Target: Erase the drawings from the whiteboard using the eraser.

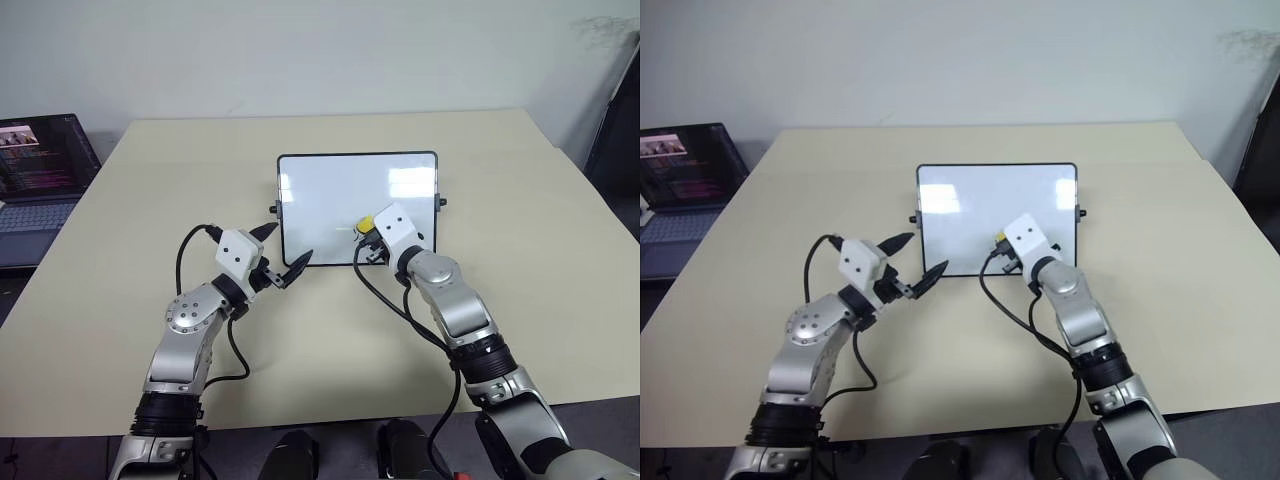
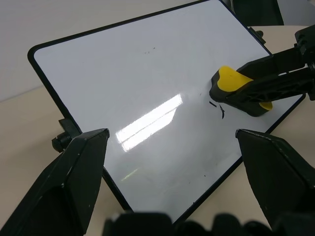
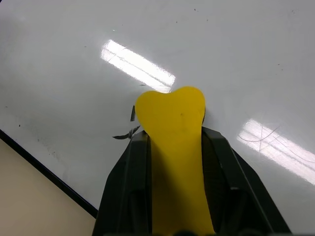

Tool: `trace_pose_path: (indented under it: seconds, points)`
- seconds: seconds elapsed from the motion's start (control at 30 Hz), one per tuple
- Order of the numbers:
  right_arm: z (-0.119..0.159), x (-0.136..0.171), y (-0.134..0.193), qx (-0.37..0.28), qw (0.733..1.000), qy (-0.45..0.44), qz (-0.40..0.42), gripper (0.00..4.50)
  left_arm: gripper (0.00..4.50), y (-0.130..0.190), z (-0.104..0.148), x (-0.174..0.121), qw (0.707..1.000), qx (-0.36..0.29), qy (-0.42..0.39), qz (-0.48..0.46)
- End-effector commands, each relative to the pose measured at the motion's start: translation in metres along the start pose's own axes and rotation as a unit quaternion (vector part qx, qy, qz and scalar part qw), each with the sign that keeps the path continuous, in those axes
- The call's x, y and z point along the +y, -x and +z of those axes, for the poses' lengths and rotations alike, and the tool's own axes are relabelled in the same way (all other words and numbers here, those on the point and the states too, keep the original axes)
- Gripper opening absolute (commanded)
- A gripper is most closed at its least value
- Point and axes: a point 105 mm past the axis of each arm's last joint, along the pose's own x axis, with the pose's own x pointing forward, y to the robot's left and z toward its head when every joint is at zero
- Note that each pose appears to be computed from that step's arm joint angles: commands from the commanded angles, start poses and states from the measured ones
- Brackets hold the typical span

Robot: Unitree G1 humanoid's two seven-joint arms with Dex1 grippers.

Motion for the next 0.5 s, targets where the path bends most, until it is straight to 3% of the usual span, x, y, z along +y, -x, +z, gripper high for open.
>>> trace_pose_path:
  seconds: [0.03,0.5]
  points:
    - [0.018,-0.006,0.003,-0.028,1.0,0.0,-0.009,0.99,4.5,-0.003,0.011,0.001,1.0,-0.019,-0.009,-0.001]
    - [0.033,-0.011,-0.007,-0.05,0.998,0.008,-0.024,0.99,4.5,-0.002,0.01,0.003,1.0,-0.018,-0.009,0.0]
